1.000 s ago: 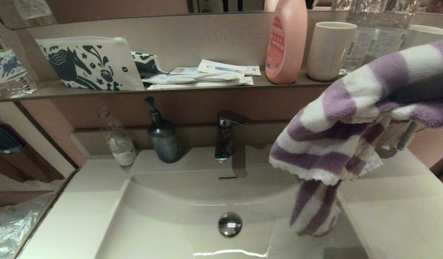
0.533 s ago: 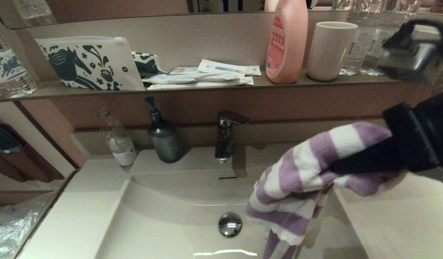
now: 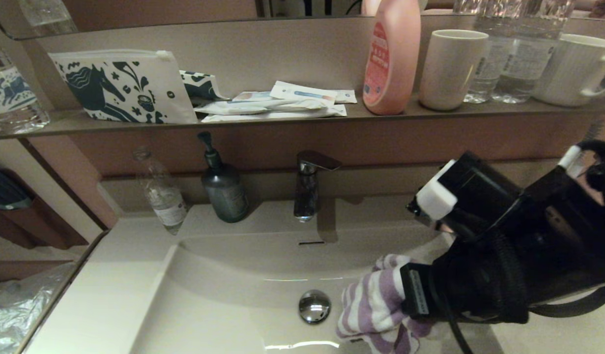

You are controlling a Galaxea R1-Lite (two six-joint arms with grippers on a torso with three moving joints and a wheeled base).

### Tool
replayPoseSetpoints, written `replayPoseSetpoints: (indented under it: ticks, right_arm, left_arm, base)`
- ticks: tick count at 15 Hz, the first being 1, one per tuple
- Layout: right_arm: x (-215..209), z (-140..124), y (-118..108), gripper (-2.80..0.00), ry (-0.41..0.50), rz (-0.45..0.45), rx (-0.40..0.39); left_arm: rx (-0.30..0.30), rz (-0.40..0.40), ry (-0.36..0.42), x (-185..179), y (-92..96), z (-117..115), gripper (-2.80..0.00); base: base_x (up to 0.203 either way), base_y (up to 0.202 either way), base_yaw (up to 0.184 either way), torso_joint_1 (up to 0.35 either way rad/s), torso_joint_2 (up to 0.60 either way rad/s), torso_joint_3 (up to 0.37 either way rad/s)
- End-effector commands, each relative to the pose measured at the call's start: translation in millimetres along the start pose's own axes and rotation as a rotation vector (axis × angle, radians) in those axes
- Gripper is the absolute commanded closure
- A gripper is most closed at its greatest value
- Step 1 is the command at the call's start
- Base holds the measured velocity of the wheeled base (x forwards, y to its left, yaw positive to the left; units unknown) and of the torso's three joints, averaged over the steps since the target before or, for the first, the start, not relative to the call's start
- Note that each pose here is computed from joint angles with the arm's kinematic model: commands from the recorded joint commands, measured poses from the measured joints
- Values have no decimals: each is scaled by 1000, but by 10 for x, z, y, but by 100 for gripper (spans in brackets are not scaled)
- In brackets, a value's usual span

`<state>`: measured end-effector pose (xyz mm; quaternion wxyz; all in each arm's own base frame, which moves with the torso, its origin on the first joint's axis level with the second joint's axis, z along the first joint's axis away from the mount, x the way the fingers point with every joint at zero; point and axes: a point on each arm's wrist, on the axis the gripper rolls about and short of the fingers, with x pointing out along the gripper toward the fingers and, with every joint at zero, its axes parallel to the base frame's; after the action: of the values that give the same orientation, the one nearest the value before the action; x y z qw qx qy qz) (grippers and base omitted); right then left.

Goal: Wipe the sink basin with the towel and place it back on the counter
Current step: Wipe the sink

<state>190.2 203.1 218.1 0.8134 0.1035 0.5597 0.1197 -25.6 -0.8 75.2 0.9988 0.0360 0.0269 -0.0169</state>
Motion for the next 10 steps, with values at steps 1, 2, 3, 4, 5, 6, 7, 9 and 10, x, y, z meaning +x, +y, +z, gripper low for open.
replayPoseSetpoints:
  ticks: [1, 2, 3, 4, 5, 6, 7, 9, 10]
  right_arm:
    - [533, -21, 22, 0, 112, -160, -1]
    - [693, -32, 13, 0, 134, -226, -3]
    - [820, -40, 3, 0, 147, -277, 1]
    - [952, -51, -5, 0, 166, -318, 3]
    - [1082, -64, -14, 0, 185, -354, 1]
    - [1205, -78, -22, 0, 206, -383, -1]
    - [1319, -90, -32, 0, 223, -410, -3]
    - [1502, -101, -43, 0, 233, -454, -10]
    - [1567, -96, -42, 0, 231, -470, -14]
  left_arm:
    - [1, 0, 2, 1, 0, 0, 0]
    - [1, 0, 2, 1, 0, 0, 0]
    - [1, 0, 2, 1, 0, 0, 0]
    - [1, 0, 2, 1, 0, 0, 0]
    - [1, 0, 2, 1, 0, 0, 0]
    - [1, 0, 2, 1, 0, 0, 0]
    - [1, 0, 2, 1, 0, 0, 0]
    - [1, 0, 2, 1, 0, 0, 0]
    - [1, 0, 2, 1, 0, 0, 0]
  base:
    - [0, 0, 0, 0, 0, 0]
    - [0, 0, 0, 0, 0, 0]
    - [0, 0, 0, 0, 0, 0]
    - [0, 0, 0, 0, 0, 0]
    - [0, 0, 0, 0, 0, 0]
    - [0, 0, 0, 0, 0, 0]
    - [0, 0, 0, 0, 0, 0]
    - [0, 0, 0, 0, 0, 0]
    - [0, 0, 0, 0, 0, 0]
